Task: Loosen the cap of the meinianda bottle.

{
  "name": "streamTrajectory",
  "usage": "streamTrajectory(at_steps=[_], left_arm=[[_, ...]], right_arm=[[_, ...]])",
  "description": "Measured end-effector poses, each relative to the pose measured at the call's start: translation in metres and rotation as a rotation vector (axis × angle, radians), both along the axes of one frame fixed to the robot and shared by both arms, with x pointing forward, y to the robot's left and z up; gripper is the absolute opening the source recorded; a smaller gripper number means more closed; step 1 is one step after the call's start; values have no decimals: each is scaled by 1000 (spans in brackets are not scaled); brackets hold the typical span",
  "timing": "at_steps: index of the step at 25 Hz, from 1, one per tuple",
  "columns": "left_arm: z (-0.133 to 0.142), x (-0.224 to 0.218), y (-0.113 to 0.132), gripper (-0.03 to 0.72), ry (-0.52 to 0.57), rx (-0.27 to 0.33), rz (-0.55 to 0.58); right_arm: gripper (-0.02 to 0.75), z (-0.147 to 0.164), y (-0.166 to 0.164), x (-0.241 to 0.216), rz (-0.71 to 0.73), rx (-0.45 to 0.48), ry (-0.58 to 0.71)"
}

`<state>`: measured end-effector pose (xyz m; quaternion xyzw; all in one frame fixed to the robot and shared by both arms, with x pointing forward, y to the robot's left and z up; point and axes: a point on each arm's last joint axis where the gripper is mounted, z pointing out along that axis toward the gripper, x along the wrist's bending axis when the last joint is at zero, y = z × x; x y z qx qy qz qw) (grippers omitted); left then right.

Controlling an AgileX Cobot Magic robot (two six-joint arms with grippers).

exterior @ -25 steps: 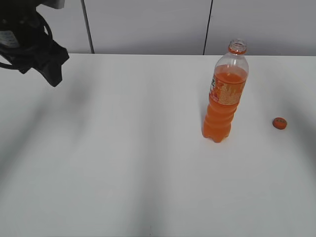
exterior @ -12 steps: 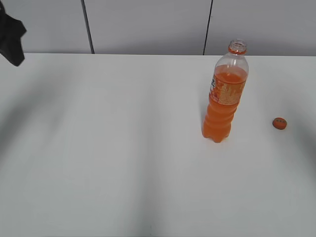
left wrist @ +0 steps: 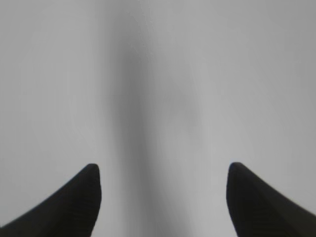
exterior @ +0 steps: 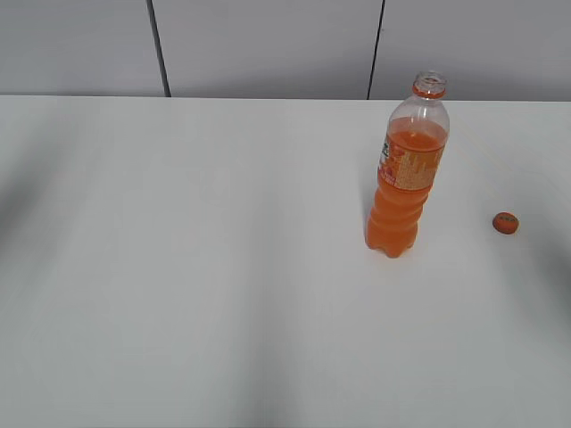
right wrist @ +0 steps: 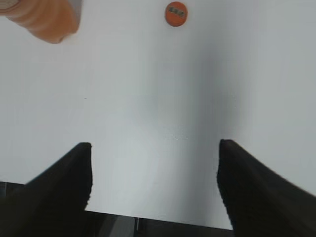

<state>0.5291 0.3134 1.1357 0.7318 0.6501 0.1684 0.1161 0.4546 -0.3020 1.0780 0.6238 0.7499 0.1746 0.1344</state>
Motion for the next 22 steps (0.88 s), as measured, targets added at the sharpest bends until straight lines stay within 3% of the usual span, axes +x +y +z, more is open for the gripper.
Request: streamTrajectory(at_steps=[6, 14, 22], left_arm=[[-12, -57, -3, 484, -10, -19, -2], [-49, -126, -6, 484, 29, -24, -3], [-64, -194, -9, 484, -144, -35, -6]], right_arm=[[588, -11, 2, -24, 11, 3, 4], [588, -22, 5, -71, 12, -2, -43], [588, -34, 7, -106, 13, -13, -98]])
